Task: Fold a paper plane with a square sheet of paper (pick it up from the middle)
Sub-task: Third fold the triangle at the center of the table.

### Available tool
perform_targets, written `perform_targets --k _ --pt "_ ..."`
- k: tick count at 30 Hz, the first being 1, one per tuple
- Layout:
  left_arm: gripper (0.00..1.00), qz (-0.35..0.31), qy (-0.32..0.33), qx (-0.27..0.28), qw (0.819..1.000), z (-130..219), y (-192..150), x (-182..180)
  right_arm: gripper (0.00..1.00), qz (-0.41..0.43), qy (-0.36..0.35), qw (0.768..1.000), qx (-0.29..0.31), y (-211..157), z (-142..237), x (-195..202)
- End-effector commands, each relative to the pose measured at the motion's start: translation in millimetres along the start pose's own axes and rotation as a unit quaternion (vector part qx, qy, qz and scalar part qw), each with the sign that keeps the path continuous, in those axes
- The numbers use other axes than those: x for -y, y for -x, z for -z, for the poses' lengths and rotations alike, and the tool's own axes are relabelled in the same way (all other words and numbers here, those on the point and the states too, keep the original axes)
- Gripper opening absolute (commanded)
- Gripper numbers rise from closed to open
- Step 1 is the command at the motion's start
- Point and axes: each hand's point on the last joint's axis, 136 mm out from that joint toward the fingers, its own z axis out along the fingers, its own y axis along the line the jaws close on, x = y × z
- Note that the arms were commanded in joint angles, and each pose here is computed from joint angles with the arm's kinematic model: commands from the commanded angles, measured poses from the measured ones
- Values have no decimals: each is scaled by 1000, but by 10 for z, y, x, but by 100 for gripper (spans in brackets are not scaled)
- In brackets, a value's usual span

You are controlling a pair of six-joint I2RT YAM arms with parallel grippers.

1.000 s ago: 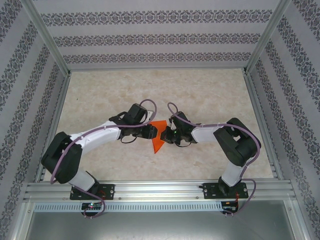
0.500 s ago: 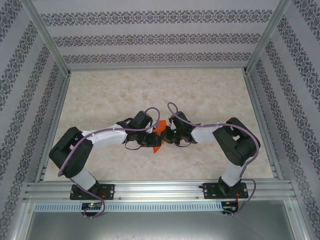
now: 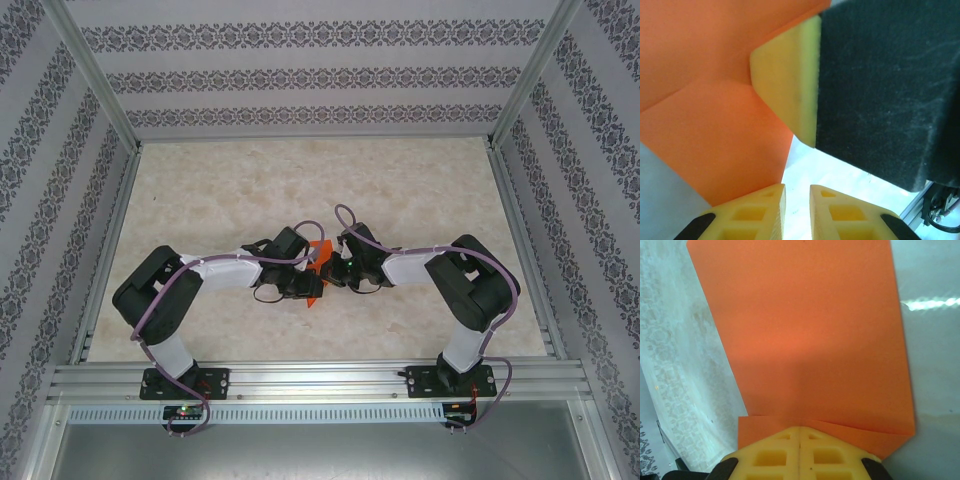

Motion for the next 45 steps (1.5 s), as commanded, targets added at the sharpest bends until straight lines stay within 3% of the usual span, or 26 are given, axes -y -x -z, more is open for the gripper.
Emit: perform_targets --k 1,18,30,40,45 --pt "21 -10 21 15 1000 -28 26 -50 4 -28 -57 998 -15 -129 -74 351" --pt "20 19 32 -24 999 -173 -213 -277 5 -22 -75 997 -19 -124 -71 394" --pt "18 20 59 -48 997 -21 -487 -434 5 -25 -87 996 -18 -122 -72 449" --pt "21 -5 -26 7 1000 336 -218 172 5 -24 -85 996 -19 -134 -73 433" --pt "22 1 -62 10 998 286 -65 374 5 -25 -87 996 -19 -135 -85 439"
